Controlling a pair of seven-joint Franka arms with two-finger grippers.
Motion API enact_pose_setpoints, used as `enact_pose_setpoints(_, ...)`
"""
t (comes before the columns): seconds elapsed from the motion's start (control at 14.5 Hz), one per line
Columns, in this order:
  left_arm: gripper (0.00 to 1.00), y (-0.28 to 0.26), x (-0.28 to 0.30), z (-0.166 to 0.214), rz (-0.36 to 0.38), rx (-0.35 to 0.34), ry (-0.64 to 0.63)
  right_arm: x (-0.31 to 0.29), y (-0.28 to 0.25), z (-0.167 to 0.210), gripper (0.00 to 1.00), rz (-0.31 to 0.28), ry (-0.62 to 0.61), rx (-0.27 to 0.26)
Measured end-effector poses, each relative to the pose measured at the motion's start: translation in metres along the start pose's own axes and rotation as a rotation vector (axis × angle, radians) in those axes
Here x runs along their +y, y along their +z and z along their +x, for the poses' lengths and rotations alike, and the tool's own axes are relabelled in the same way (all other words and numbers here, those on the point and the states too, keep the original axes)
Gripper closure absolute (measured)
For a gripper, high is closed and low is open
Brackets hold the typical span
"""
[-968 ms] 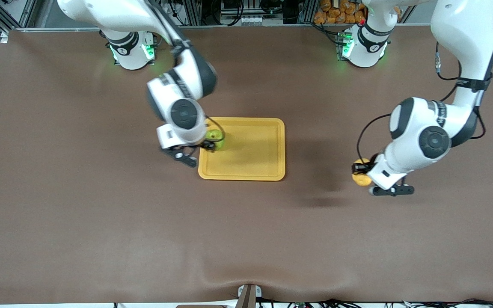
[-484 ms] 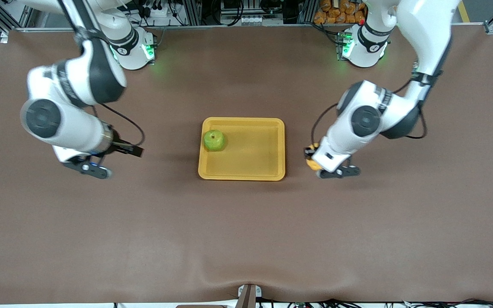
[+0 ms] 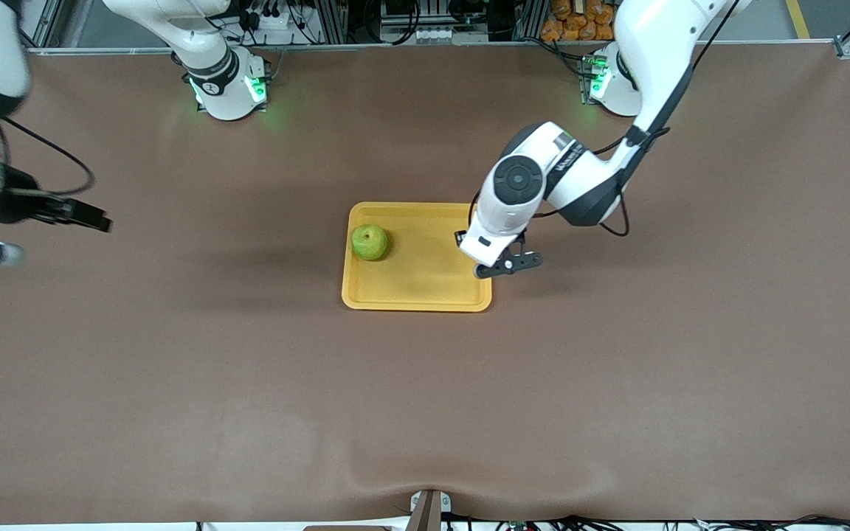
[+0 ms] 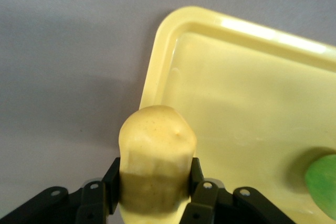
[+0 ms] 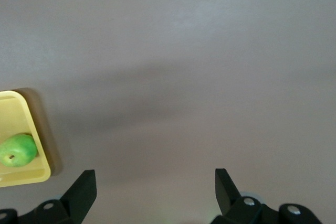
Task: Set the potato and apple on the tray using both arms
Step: 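Withdraw the right gripper while the left gripper carries the potato to the tray, then lower the potato onto the tray and open the left gripper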
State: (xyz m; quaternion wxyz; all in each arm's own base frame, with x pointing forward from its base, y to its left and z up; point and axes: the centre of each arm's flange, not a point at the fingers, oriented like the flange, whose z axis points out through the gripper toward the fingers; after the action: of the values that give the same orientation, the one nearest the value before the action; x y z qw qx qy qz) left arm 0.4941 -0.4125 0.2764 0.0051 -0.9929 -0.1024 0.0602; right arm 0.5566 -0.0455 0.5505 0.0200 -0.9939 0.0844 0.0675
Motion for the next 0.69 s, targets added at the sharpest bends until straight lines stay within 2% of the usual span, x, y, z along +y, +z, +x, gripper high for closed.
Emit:
enact_pose_setpoints(0.41,0.47,0.051,0.035,-0.008,0.074,0.042,0.091,0.005,-0.057,-0.026,0.00,0.005,-0.009,0.025)
enact_pose_setpoints(0.69,0.47,0.065,0.037,-0.007,0.092,0.044,0.105,0.008,-0.063,-0.029,0.00,0.005,-0.004,0.021)
